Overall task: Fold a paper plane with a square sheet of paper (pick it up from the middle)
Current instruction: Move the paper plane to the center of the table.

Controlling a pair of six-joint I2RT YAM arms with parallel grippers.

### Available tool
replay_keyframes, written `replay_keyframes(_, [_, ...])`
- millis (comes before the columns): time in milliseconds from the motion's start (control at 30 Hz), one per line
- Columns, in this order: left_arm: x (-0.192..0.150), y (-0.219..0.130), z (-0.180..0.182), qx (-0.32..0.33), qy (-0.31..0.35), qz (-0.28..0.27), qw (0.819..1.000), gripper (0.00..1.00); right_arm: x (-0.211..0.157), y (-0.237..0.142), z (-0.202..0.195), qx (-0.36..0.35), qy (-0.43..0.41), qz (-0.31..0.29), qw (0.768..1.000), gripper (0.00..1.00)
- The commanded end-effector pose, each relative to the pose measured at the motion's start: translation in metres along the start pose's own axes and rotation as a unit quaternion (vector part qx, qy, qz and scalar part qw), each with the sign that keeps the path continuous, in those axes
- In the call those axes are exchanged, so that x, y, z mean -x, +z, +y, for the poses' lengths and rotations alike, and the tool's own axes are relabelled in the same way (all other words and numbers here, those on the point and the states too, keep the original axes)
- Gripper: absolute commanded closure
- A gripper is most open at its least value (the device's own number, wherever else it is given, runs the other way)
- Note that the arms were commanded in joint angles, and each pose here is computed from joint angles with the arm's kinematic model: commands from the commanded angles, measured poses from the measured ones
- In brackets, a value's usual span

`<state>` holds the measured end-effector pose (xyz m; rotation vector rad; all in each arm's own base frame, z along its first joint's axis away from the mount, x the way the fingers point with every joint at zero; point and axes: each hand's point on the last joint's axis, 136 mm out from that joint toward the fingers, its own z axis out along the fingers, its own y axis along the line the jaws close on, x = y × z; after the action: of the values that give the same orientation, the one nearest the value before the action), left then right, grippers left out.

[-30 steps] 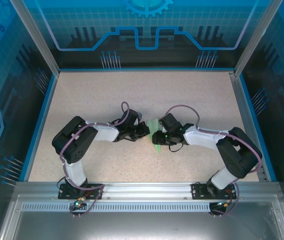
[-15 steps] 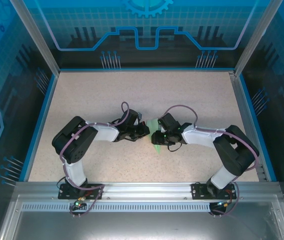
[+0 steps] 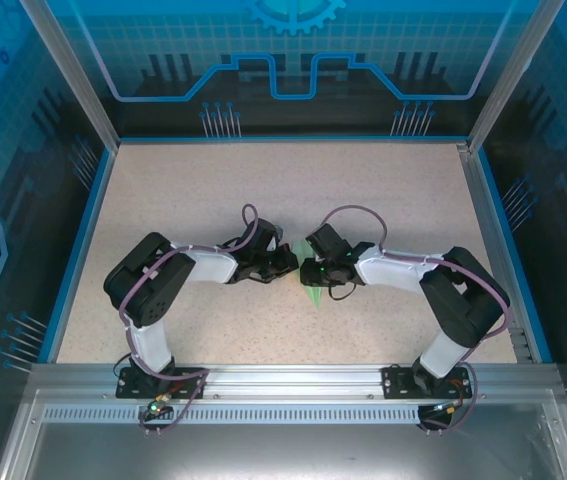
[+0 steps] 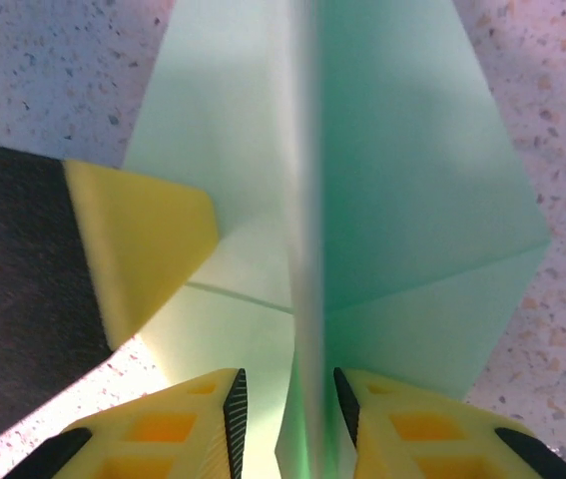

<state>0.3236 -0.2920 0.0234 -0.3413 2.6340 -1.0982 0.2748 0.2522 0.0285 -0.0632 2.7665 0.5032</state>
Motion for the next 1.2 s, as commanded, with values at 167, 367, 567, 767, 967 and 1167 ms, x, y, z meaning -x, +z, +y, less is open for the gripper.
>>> replay_keyframes(167, [-0.002, -0.004, 0.006, 0.010, 0.006, 0.005, 1.000, 0.97, 0.006, 0.000, 0.007, -0.006, 0.007, -0.009, 1.000, 0.70])
replay_keyframes(367, [-0.001, -0.006, 0.004, 0.009, 0.005, 0.003, 1.000, 0.92, -0.001, 0.003, 0.002, -0.029, 0.003, 0.003, 1.000, 0.78])
replay_keyframes(567, [0.008, -0.022, 0.004, 0.027, 0.006, -0.022, 0.999, 0.76, -0.007, 0.003, 0.001, -0.061, -0.008, 0.003, 0.998, 0.79])
replay_keyframes(767, [0.024, -0.060, 0.025, 0.097, 0.002, -0.078, 0.992, 0.62, -0.011, 0.004, -0.002, -0.098, -0.011, 0.004, 0.995, 0.79])
replay_keyframes(967, [0.028, -0.083, 0.044, 0.143, -0.009, -0.105, 0.984, 0.51, -0.015, 0.010, 0.002, -0.115, -0.020, 0.007, 0.993, 0.79])
replay_keyframes(1167, [0.024, -0.084, 0.054, 0.153, -0.018, -0.102, 0.983, 0.46, -0.017, 0.012, 0.000, -0.130, -0.019, 0.010, 0.991, 0.79])
